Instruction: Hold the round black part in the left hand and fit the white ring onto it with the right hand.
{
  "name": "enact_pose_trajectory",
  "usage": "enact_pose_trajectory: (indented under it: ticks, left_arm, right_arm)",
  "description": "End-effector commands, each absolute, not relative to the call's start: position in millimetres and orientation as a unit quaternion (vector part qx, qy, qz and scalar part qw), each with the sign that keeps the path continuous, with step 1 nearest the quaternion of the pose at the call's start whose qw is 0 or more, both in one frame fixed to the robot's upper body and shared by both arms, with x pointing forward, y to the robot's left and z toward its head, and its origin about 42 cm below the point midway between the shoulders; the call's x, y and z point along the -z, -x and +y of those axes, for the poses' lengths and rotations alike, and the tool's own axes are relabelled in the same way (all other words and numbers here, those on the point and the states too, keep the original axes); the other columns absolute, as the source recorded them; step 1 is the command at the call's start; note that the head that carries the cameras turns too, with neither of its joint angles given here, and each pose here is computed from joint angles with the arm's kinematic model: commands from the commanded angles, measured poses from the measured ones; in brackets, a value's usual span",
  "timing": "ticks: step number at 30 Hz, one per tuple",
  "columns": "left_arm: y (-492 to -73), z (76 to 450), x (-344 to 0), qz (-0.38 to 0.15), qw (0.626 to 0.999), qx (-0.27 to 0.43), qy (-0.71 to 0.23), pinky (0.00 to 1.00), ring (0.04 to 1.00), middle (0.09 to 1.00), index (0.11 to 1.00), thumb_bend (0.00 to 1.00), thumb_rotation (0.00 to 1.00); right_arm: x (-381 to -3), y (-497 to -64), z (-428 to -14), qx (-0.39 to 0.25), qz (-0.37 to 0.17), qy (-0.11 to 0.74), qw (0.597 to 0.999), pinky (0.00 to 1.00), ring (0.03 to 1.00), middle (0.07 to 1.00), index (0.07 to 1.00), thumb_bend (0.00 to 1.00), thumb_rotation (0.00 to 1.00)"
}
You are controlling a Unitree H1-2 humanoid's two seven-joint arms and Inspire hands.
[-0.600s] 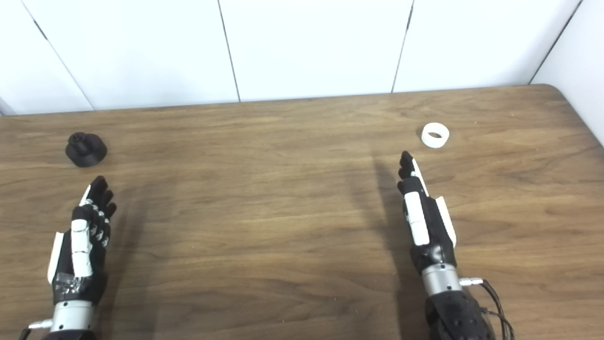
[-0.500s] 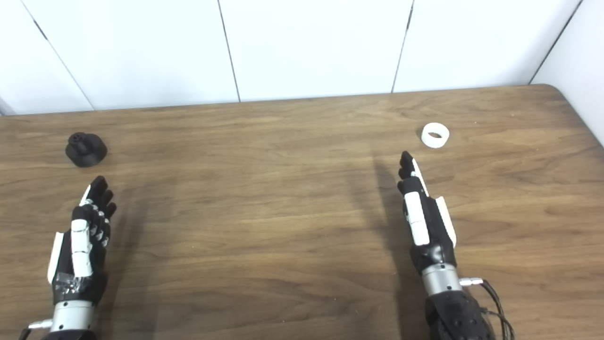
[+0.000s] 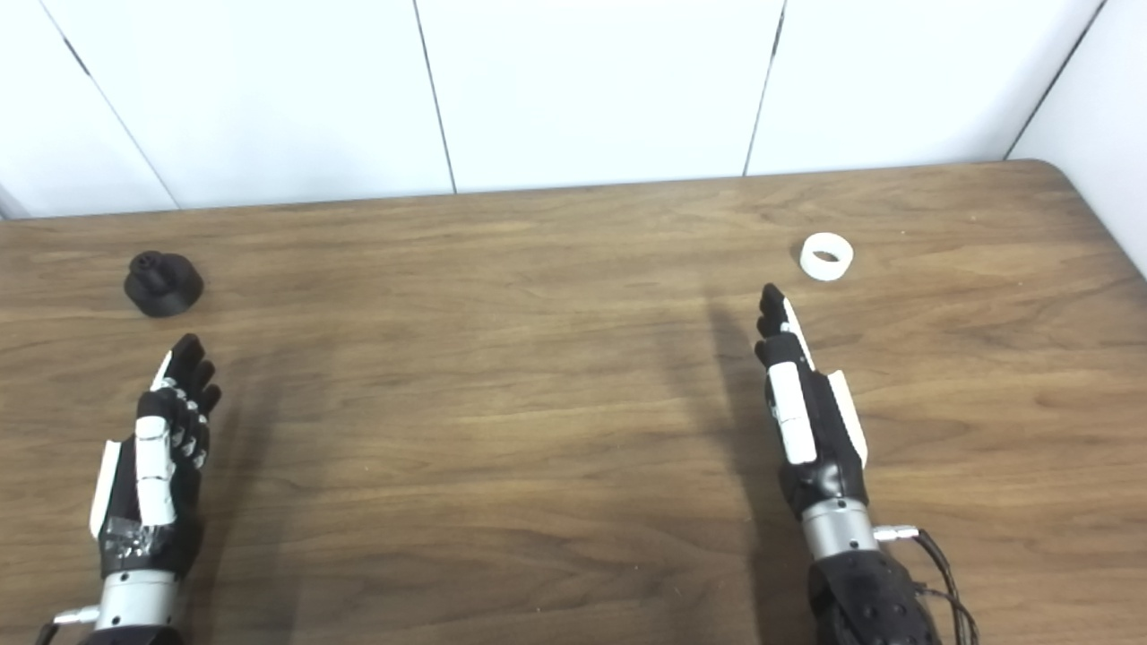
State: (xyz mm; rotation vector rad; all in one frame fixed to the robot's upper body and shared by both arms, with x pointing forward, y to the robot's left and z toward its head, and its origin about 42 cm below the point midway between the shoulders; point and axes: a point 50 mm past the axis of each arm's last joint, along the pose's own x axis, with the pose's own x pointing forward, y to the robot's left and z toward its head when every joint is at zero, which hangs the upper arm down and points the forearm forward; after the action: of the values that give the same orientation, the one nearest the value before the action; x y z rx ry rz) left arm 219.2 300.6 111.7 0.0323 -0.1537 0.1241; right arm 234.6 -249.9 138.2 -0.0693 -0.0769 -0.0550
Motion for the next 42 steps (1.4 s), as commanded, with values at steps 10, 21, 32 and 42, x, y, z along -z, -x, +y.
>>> enact_pose_trajectory:
  ticks: [10,21,32,42]
  left_arm:
    - [-211,287,-99,-0.079,0.995,-0.06,-0.021,1.0,1.0,0.997,0.95,0.44,0.99]
    - [-209,267,-90,-0.075,0.995,-0.054,-0.022,1.0,1.0,0.999,0.952,0.41,0.96]
    - [-210,253,-81,-0.078,0.995,-0.05,-0.034,1.0,1.0,1.0,0.955,0.45,0.93]
    - [-211,246,-75,-0.082,0.995,-0.046,-0.041,1.0,1.0,1.0,0.959,0.44,0.92]
  right_arm:
    - [-140,-231,-258,0.024,-0.063,0.013,0.998,1.0,1.0,1.0,0.988,0.54,1.0]
    - [-131,-230,-269,0.01,-0.061,0.014,0.998,1.0,1.0,1.0,1.0,0.5,1.0]
    - [-130,-230,-273,-0.006,-0.054,0.007,0.998,1.0,1.0,1.0,1.0,0.52,1.0]
    - [-124,-231,-275,0.023,-0.052,0.002,0.998,1.0,0.999,0.975,0.963,0.59,1.0]
